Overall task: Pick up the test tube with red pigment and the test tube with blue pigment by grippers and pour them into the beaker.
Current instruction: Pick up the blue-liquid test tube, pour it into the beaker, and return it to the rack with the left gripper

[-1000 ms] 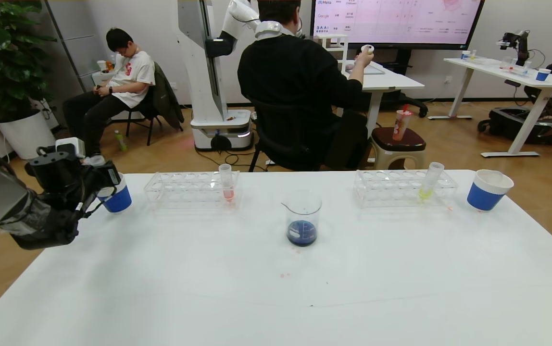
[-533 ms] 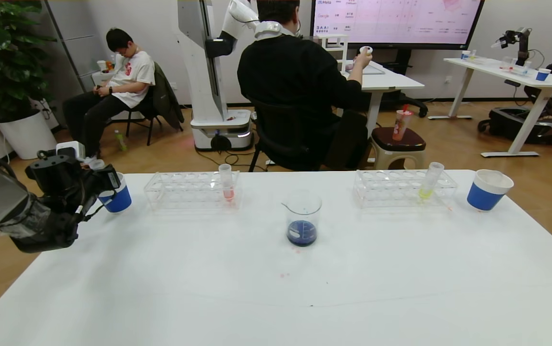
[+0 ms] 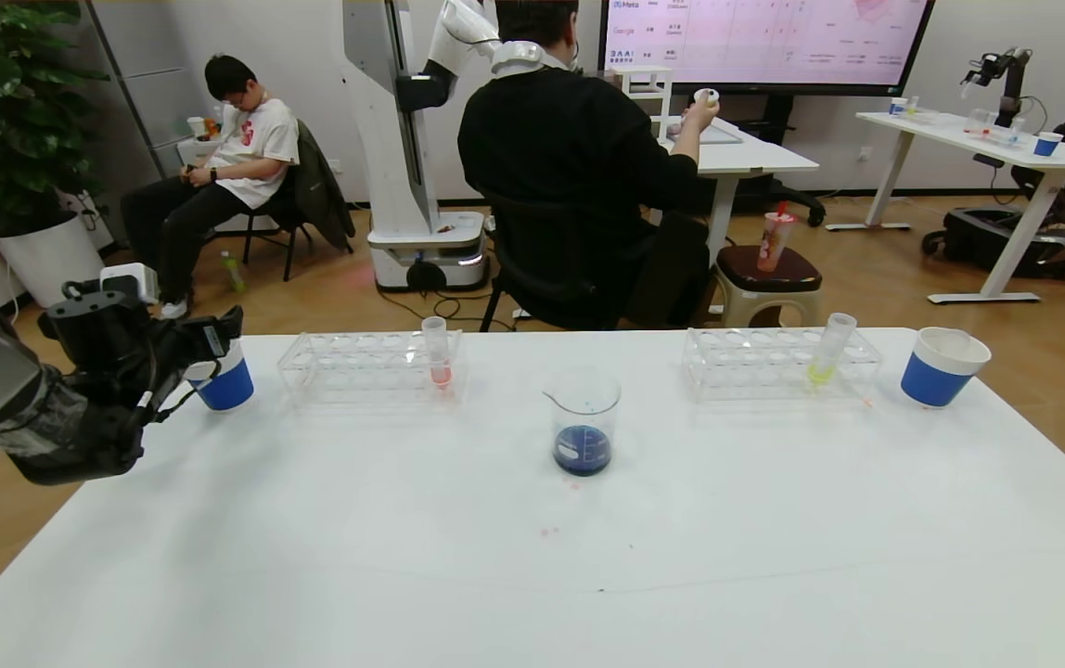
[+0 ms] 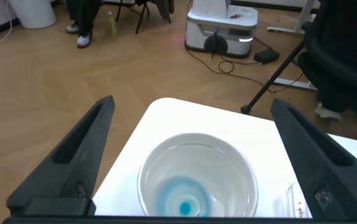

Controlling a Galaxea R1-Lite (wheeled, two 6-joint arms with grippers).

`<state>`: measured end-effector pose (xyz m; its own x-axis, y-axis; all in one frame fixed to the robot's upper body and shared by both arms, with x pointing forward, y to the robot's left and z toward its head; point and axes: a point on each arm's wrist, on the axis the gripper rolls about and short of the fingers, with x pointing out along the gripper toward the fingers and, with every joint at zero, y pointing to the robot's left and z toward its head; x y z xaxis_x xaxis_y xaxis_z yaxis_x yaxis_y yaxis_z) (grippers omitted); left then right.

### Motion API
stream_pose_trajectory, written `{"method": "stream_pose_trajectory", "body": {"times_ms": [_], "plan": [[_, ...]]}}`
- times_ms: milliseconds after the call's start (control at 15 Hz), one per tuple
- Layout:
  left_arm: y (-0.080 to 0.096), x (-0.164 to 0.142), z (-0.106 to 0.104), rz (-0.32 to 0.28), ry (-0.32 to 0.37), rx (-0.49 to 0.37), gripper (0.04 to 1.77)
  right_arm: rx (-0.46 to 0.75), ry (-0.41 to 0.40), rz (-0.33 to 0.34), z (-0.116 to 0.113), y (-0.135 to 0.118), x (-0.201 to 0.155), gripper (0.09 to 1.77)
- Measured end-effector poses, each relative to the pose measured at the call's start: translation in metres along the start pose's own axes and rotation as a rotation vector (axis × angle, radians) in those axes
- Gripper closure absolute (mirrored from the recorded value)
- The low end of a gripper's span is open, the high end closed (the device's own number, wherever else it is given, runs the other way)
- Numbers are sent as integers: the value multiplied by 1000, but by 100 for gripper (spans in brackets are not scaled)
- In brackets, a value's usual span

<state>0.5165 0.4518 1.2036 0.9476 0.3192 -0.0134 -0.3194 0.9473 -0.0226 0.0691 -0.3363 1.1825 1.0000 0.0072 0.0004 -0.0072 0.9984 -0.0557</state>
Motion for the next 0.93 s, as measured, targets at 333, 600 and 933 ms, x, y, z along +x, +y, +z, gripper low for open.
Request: {"method": "stream_pose_trajectory", "body": {"times_ms": [333, 600, 933], "plan": [[-30, -16, 43, -73, -67, -12, 7, 0, 0, 0, 0, 0, 0, 12], [-78, -60, 72, -207, -79, -15, 7, 0, 0, 0, 0, 0, 0, 12], [-89, -122, 118, -284, -116, 0, 7, 0, 0, 0, 0, 0, 0, 12]]}}
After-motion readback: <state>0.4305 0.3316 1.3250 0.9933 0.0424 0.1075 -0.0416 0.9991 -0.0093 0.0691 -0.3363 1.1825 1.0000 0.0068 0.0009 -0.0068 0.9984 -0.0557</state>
